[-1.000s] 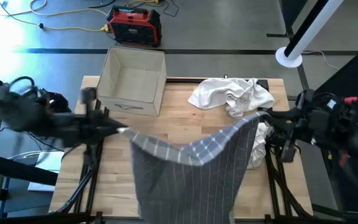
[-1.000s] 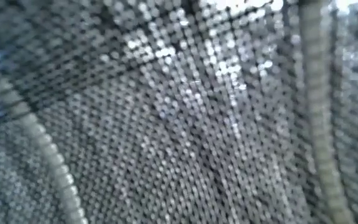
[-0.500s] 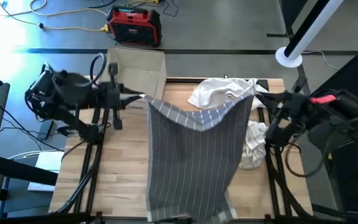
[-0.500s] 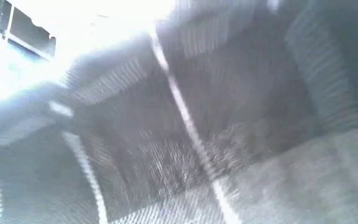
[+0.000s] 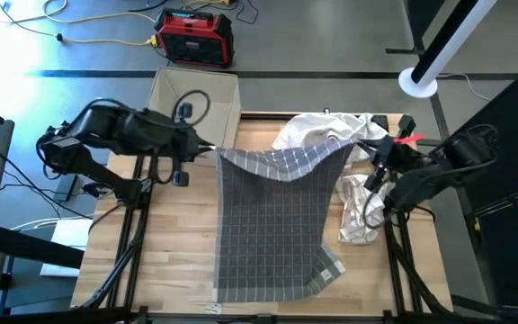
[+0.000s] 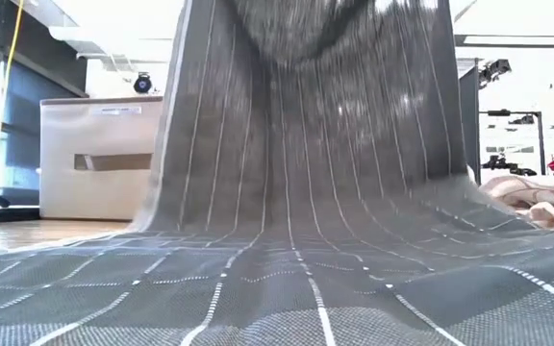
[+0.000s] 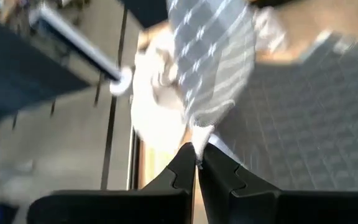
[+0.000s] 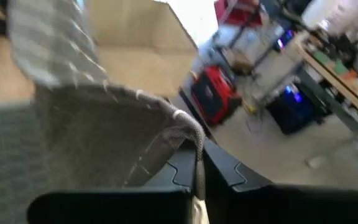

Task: Fold towel
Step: Fold the gray towel

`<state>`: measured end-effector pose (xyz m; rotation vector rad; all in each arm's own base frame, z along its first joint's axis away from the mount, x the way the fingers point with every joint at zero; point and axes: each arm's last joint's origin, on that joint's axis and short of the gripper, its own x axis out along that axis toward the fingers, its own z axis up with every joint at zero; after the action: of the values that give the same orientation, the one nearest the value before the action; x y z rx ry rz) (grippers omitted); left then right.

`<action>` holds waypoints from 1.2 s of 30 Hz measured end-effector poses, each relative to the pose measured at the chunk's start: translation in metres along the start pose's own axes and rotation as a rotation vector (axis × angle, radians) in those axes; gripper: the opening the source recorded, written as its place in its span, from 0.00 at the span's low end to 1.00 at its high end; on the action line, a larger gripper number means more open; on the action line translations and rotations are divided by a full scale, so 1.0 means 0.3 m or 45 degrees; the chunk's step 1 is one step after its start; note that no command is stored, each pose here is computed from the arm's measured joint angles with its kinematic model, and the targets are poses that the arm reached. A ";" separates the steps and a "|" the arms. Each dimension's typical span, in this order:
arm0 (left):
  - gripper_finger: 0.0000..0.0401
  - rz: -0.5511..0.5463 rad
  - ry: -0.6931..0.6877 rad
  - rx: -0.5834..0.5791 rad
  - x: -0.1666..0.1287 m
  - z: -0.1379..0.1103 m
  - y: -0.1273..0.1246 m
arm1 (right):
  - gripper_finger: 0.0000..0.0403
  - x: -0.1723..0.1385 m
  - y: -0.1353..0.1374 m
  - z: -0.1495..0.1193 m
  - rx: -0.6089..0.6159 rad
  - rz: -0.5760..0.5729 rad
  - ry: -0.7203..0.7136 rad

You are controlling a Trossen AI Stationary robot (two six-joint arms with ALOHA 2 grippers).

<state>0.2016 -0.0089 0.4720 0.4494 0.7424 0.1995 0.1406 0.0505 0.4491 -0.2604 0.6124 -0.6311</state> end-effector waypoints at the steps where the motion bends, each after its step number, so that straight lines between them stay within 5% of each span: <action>1: 0.00 0.024 0.034 -0.022 0.001 -0.029 0.001 | 0.00 0.014 -0.006 -0.025 0.001 -0.023 0.022; 5: 0.00 0.187 0.031 -0.166 -0.064 -0.127 0.033 | 0.00 0.053 -0.036 -0.093 0.022 -0.139 0.063; 9: 0.00 0.253 -0.188 -0.282 -0.161 -0.162 0.063 | 0.00 0.068 -0.034 -0.084 0.076 -0.216 -0.022; 14: 0.00 0.183 -0.414 -0.357 -0.235 -0.168 0.083 | 0.00 0.030 -0.031 0.016 0.099 -0.146 -0.238; 24: 0.00 0.115 -0.309 -0.356 -0.203 -0.174 0.065 | 0.00 -0.173 0.006 0.271 0.076 0.056 -0.698; 31: 0.00 0.156 -0.433 -0.229 -0.216 -0.146 0.078 | 0.00 -0.253 -0.006 0.387 -0.099 -0.234 -0.595; 36: 0.00 0.415 -0.274 -0.173 -0.212 -0.166 0.098 | 0.00 -0.174 -0.047 0.357 -0.033 -0.308 -0.492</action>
<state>0.1208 0.0123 0.4919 0.4522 0.4381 0.4959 0.1656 0.0768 0.5635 -0.4726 0.2180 -0.7811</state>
